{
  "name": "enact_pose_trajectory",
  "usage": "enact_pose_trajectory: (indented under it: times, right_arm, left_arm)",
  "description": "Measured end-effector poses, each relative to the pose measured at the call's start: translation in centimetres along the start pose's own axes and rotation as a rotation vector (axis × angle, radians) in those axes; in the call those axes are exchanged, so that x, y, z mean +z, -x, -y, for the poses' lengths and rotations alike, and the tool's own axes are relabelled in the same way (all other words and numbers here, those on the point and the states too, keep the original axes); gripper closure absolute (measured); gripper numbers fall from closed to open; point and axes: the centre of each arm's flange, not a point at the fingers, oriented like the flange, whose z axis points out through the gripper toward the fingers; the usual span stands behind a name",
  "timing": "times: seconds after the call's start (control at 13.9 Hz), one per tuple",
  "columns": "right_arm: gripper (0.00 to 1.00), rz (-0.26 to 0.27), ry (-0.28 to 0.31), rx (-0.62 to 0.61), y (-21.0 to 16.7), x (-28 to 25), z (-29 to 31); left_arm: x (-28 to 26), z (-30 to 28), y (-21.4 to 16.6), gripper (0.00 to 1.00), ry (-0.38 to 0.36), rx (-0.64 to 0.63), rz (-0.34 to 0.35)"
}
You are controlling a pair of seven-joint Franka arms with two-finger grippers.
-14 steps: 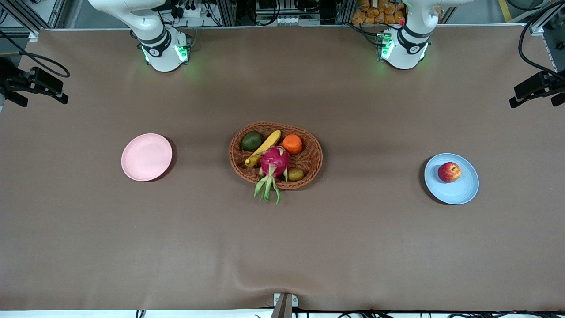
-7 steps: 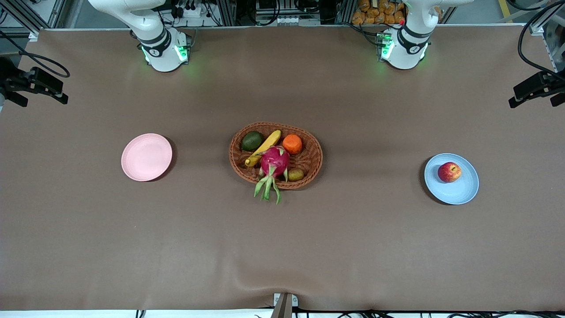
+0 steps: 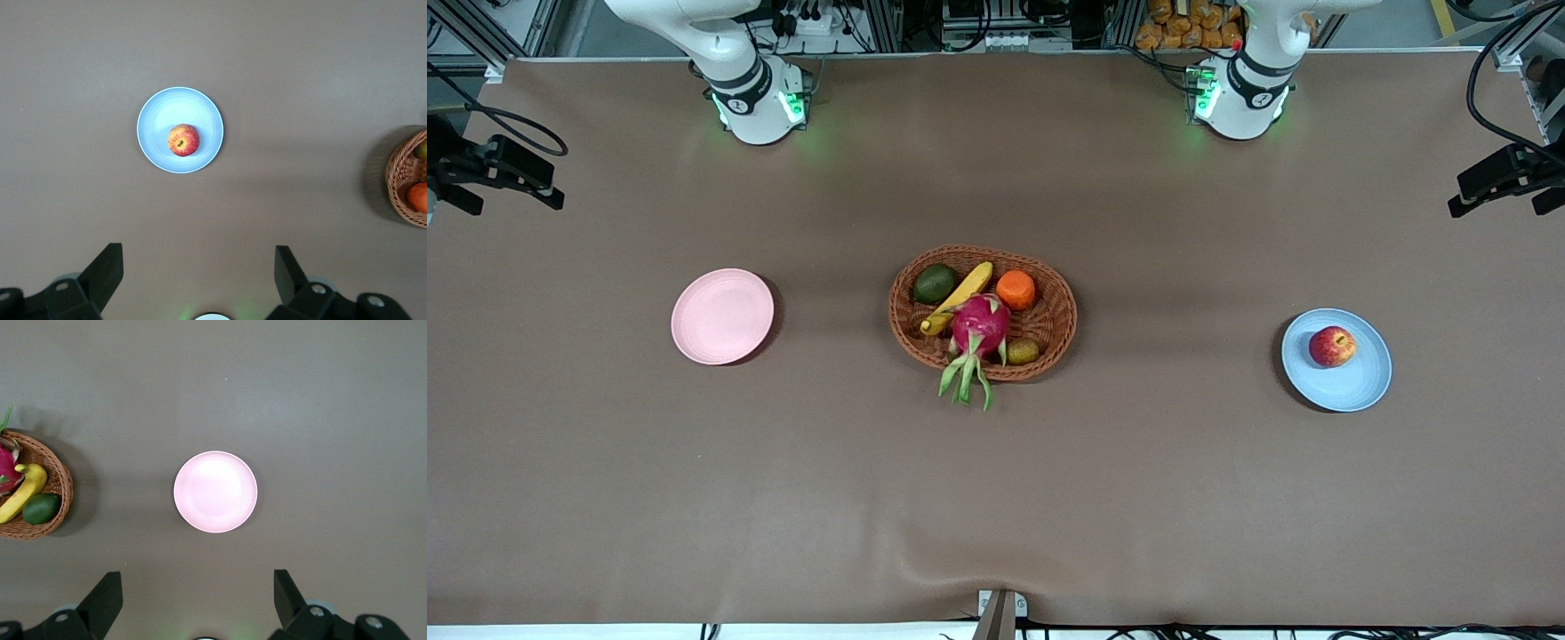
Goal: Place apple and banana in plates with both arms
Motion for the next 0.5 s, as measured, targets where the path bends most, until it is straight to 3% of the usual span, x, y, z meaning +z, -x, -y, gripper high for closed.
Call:
enact_pose_trajectory:
  times: [0.5]
  right_arm:
    - [0.00,0.000,0.000,0.000,0.00,0.00,0.00]
  left_arm:
    - [0.08,-0.10,-0.02,0.00,0.000,0.002,0.002]
